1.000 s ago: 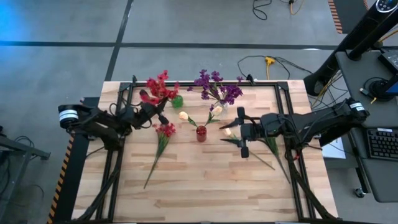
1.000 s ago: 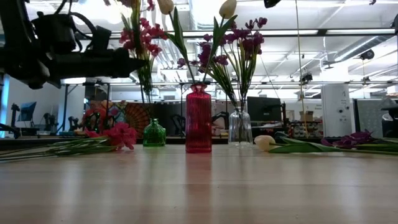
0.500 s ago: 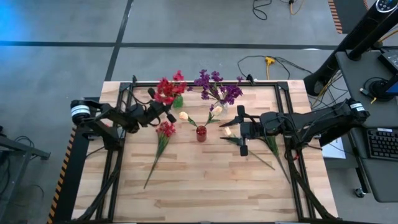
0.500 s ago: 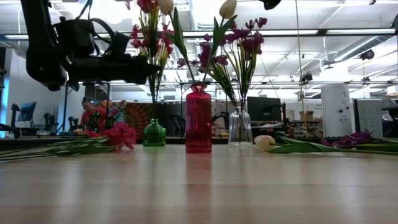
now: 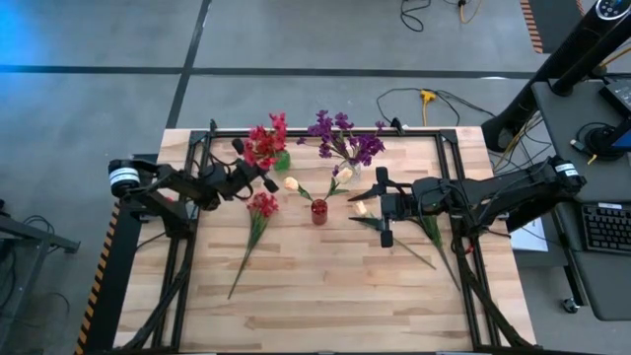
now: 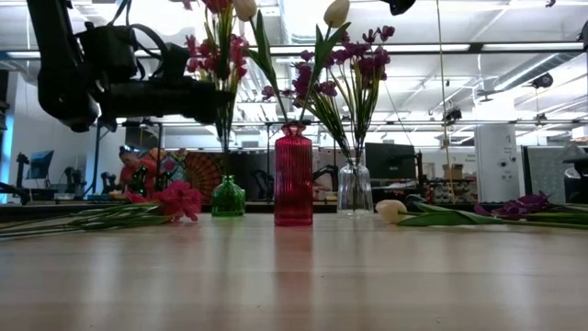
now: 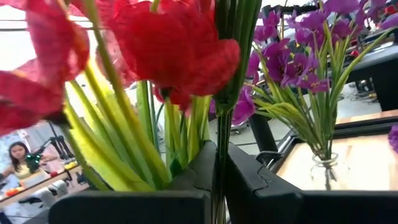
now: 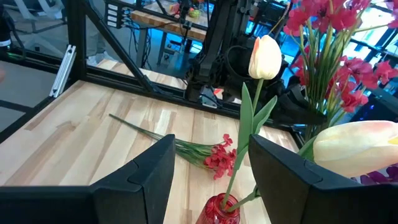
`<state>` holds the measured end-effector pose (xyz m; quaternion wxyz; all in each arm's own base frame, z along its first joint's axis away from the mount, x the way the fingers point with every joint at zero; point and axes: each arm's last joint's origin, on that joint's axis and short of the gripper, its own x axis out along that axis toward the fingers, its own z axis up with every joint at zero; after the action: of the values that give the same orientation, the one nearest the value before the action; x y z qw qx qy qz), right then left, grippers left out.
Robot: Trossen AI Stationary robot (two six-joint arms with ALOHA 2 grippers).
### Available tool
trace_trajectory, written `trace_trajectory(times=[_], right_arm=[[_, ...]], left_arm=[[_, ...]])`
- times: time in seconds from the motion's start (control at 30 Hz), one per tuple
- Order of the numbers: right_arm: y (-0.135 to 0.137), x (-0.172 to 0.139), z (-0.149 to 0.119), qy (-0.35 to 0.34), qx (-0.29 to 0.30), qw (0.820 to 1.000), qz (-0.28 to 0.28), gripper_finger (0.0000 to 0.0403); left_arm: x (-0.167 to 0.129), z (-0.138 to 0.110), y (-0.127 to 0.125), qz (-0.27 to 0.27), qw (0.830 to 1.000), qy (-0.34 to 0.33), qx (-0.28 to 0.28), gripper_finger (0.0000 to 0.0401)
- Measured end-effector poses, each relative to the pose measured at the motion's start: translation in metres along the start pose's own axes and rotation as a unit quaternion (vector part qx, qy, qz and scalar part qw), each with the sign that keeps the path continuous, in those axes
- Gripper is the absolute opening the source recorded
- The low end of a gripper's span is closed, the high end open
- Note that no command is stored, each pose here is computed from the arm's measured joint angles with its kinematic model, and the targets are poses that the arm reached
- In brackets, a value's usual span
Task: Sort flowers into vase by color
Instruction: Put the red flowers into the green vase
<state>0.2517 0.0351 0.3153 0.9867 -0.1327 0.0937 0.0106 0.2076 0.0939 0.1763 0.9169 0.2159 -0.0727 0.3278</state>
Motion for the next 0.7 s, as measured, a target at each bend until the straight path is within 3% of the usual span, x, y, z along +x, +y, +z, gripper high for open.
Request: trace_trajectory(times=[0.4, 0.7], right_arm=[[0.0, 0.0, 0.0, 0.0, 0.0, 1.0, 0.0, 0.0196], [0.0, 0.0, 0.0, 0.0, 0.001, 1.0, 0.0, 0.0196]], left_arm=[[0.0012, -0.005, 0.0043, 0.007, 1.0, 0.013, 0.02, 0.0], [0.0015, -0.0057, 0.0046, -0.007, 1.0, 0.009, 0.0, 0.0]])
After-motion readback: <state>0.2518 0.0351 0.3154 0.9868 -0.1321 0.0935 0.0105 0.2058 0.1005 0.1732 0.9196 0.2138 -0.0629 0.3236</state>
